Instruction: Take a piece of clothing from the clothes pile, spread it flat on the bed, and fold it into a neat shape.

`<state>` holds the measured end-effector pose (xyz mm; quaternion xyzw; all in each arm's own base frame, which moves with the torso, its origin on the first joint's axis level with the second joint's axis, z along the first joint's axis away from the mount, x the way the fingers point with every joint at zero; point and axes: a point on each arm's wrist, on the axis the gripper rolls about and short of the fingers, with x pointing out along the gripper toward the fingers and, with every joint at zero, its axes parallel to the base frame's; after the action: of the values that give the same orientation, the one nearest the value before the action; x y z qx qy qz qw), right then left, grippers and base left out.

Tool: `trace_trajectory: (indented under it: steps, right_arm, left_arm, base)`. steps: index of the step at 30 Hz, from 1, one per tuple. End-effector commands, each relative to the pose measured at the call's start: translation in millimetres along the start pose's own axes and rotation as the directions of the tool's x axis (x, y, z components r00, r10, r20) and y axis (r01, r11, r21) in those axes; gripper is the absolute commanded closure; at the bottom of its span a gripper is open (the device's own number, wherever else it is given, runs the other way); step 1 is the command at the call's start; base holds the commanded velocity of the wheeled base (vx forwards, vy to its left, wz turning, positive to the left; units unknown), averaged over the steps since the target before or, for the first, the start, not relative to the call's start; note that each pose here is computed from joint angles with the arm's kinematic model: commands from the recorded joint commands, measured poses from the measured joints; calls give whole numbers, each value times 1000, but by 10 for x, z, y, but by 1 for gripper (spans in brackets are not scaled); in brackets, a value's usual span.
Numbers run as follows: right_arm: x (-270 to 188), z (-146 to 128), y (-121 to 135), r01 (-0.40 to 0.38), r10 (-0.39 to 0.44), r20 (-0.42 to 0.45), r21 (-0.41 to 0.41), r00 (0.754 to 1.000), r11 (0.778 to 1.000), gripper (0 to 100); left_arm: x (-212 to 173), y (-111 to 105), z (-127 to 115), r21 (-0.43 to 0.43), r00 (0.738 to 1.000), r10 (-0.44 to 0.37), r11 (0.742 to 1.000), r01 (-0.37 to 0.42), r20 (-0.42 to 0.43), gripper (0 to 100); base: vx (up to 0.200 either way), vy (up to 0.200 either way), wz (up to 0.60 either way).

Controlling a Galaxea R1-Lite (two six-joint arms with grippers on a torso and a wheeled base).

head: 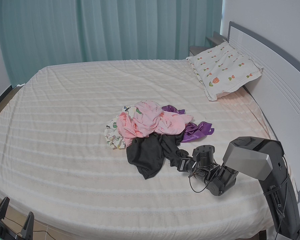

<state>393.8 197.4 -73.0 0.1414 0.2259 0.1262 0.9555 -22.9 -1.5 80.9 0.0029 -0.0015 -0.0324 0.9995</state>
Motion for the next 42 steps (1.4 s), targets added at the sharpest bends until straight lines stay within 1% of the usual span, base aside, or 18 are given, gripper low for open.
trace_trajectory:
  steps: [1,5,7,9,13,20,26,28,29,30,31,32,34,36,37,38,41,42]
  right_arm:
    - [-193,16,6,-36,38,-19,102,999,994,100]
    - [-502,167,9,-60,61,-3,162,998,985,100]
    - [-841,210,26,-82,95,-56,204,994,976,100]
    - [-1105,252,57,-99,124,-86,249,989,963,100]
    - [-1593,269,82,-111,155,-92,371,984,922,100]
    - [-1934,41,-73,-95,156,-116,413,981,906,100]
    - [-1958,-12,-75,-86,165,-151,427,975,900,100]
    - [-1986,-28,-72,-80,161,-159,425,974,902,100]
    - [-2002,-54,-83,-67,155,-173,428,973,901,100]
    - [-2022,-84,-92,-54,149,-189,432,970,900,100]
    - [-2025,-85,-93,-55,151,-190,434,970,899,100]
    - [-2034,-85,-90,-47,151,-192,460,970,887,100]
    - [-2043,-70,-76,-51,158,-185,478,970,877,100]
    - [-2051,-64,-75,-53,160,-184,480,970,876,100]
    - [-2050,-69,-69,-54,161,-185,478,970,877,100]
    - [-2048,-77,-68,-53,160,-188,477,969,877,100]
    - [-2034,-88,-75,-47,156,-191,478,969,877,100]
    - [-2027,-81,-78,-47,155,-187,481,970,876,100]
  left_arm:
    - [5,0,-46,0,1000,0,1000,0,-7,0]
    - [5,0,-46,1,1000,0,1000,0,-7,0]
    - [4,0,-47,2,1000,0,1000,0,-6,0]
    - [4,0,-47,3,1000,0,1000,0,-6,0]
    - [4,0,-47,8,1000,-1,1000,1,-6,0]
    - [5,0,-46,-5,1000,0,1000,0,-7,0]
    - [4,0,-42,3,1000,2,1000,-2,-1,0]
    - [-37,-2,142,-9,996,1,1000,0,84,0]
    - [-118,-4,439,-44,983,2,999,6,183,0]
    - [-153,-5,635,-84,976,-1,996,20,217,0]
    - [-156,-5,673,-93,975,-1,995,22,220,0]
    - [-66,-4,834,-160,990,-18,986,41,142,0]
    - [11,-12,761,-108,995,-84,990,90,61,0]
    - [59,-24,649,-79,989,-149,986,148,-6,0]
    - [137,-33,517,-79,973,-208,977,200,-97,0]
    - [175,-40,422,-88,957,-249,967,238,-148,0]
    - [231,-51,255,-80,919,-318,948,308,-235,0]
    - [267,-54,215,-78,898,-342,940,333,-276,0]
  base:
    - [0,0,0]
    - [0,0,0]
    - [0,0,0]
    - [0,0,0]
    - [0,0,0]
    - [0,0,0]
    - [0,0,0]
    - [0,0,0]
    - [0,0,0]
    - [0,0,0]
    - [0,0,0]
    - [0,0,0]
    - [0,0,0]
    - [0,0,0]
    - [0,0,0]
    - [0,0,0]
    - [0,0,0]
    - [0,0,0]
